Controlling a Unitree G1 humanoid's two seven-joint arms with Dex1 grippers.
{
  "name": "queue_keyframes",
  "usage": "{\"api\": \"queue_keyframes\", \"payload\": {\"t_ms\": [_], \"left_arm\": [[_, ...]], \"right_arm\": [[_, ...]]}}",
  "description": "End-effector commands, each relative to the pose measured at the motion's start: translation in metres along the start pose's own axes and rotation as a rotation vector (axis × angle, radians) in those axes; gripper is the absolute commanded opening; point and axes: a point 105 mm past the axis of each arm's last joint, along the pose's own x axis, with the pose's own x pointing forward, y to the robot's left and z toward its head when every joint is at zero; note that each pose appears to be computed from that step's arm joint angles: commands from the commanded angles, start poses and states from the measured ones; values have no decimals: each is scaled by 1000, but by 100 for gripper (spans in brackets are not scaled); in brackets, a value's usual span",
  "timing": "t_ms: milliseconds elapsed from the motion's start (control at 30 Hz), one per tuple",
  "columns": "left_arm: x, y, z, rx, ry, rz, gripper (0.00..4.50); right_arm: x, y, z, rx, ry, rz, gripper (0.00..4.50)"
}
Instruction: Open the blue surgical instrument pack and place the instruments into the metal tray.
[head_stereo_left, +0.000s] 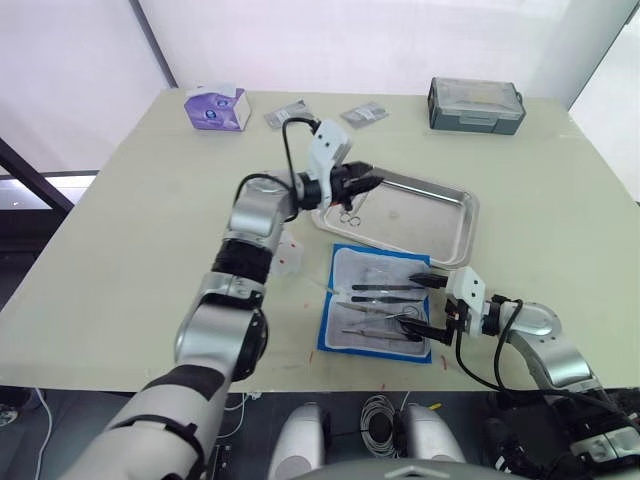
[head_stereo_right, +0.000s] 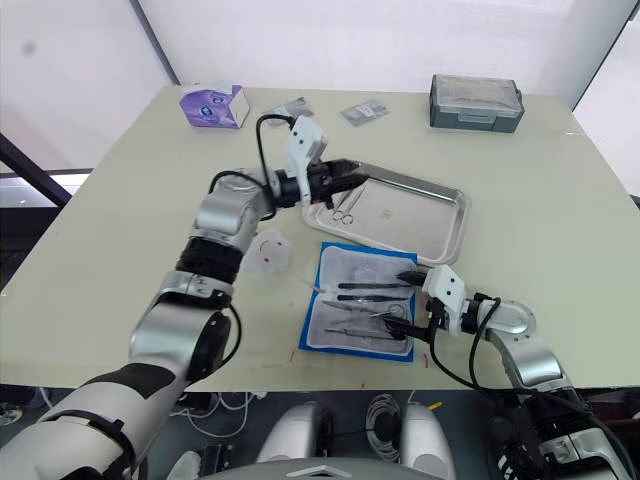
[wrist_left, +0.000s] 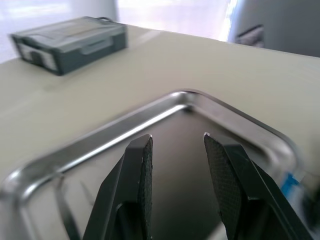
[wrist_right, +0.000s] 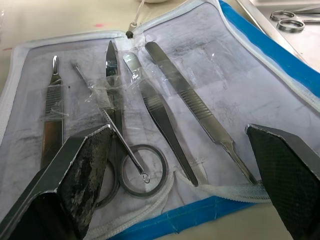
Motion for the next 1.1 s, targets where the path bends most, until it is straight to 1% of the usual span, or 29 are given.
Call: {"api": "queue_keyframes", "payload": {"t_ms": [33, 100, 133, 333, 533, 633, 767, 833, 1000, 1100], "left_arm": [[-8, -18, 7, 66, -7, -143, 177], [-13, -25, -1, 59, 23, -196, 177], [-18, -29, -8, 57, 52, -232, 177], [-36, -43, -33, 57, 172, -349, 177], [-39, -54, -54, 81, 263, -424, 177], [-35, -58, -63, 113, 301, -445, 177], [-27, -61, -73, 139, 317, -448, 177], [-24, -62, -83, 172, 348, -445, 177], [-26, -60, -96, 205, 387, -445, 177], [-28, -60, -100, 208, 389, -441, 177]], "right_arm": [[-9, 19, -61, 124, 252, 17, 450], [-9, 19, -61, 125, 257, 16, 450], [-9, 20, -62, 126, 259, 15, 450], [-11, 22, -66, 114, 281, 22, 450], [-12, 20, -66, 112, 281, 24, 450], [-11, 19, -65, 109, 279, 23, 450], [-11, 19, -65, 108, 275, 21, 450], [-10, 19, -65, 108, 272, 19, 450], [-11, 20, -64, 111, 269, 14, 450], [-12, 20, -64, 113, 269, 11, 450]]}}
